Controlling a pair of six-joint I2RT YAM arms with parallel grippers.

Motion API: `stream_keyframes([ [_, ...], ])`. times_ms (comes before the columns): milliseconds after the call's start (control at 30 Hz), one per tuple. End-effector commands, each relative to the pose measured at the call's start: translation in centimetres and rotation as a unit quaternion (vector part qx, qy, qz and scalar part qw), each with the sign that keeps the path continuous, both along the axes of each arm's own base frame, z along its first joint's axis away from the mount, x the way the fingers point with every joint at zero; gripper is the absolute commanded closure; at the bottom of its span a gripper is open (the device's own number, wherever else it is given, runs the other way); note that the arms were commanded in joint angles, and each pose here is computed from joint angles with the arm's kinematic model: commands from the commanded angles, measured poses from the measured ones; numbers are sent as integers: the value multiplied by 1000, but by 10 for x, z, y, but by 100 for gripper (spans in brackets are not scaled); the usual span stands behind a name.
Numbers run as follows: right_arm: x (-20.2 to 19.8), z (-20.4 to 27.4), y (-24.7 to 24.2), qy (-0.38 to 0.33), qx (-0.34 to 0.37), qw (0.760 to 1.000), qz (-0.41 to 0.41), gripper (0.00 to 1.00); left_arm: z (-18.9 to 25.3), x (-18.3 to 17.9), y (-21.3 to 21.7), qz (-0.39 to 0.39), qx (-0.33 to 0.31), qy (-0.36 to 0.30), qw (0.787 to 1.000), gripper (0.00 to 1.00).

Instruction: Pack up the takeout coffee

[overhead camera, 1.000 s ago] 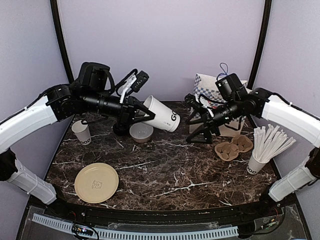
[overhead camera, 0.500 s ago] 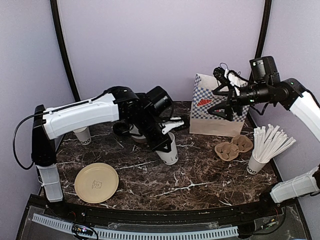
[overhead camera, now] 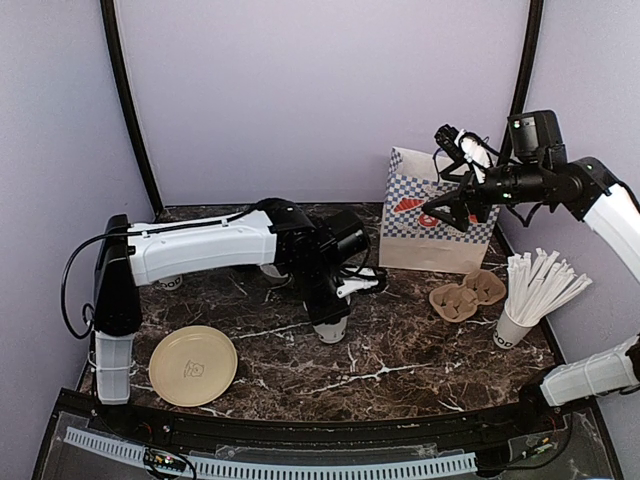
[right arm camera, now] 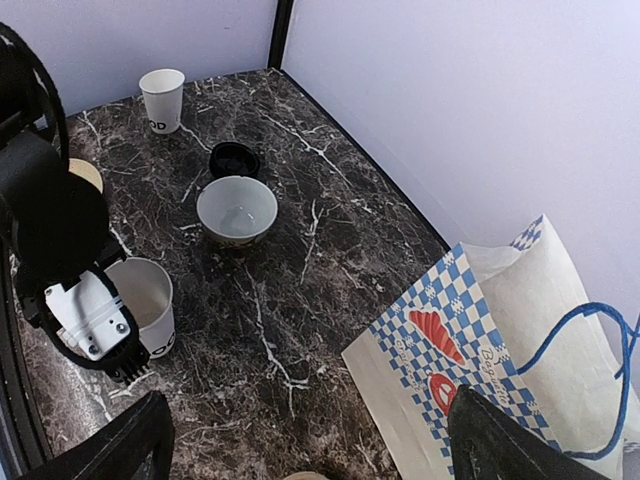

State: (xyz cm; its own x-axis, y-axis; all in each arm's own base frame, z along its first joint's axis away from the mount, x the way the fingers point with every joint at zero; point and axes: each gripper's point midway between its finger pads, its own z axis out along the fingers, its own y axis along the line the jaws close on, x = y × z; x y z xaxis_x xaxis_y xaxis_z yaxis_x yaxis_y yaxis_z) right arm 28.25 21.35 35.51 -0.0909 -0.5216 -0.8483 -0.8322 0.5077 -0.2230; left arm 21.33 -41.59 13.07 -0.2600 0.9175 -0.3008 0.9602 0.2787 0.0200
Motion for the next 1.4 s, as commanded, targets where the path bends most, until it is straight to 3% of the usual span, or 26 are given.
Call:
stream_keyframes([
  [0, 12, 8, -4, -16, 18, 999, -25, 4, 6, -3, 0, -17, 5, -10, 1000, 94],
  [133, 17, 5, -4, -17, 16, 999, -30, 4, 0, -7, 0, -26, 7, -2, 1000, 93],
  [367, 20, 8, -4, -21, 16, 999, -30, 3, 5, -10, 2, -30, 18, -4, 999, 61],
  [500, 19, 9, -4, -17, 22, 999, -29, 2, 32, -10, 5, -29, 12, -16, 999, 57],
  [633, 13, -19, 9, 39, 73, 997, -2, 3, 88, 7, 9, 1, -45, -79, 996, 54],
  [800, -4, -90, 21, 89, 73, 992, 59, 11, 123, 76, 58, 148, -73, -126, 978, 52],
  [867, -4, -100, 21, 84, 67, 992, 63, 18, 117, 108, 93, 233, -59, -131, 962, 51],
  [933, -4, -103, 23, 88, 80, 991, 64, 21, 108, 141, 142, 349, -35, -133, 927, 52],
  [1000, -3, -104, 26, 88, 81, 990, 73, 25, 96, 163, 172, 403, -32, -126, 906, 54],
  [1233, -8, -118, 26, 87, 76, 990, 85, 28, 38, 189, 210, 420, -25, -62, 905, 61],
  [1367, -14, -127, 25, 85, 68, 990, 94, 28, 8, 185, 216, 350, 25, -32, 936, 59],
])
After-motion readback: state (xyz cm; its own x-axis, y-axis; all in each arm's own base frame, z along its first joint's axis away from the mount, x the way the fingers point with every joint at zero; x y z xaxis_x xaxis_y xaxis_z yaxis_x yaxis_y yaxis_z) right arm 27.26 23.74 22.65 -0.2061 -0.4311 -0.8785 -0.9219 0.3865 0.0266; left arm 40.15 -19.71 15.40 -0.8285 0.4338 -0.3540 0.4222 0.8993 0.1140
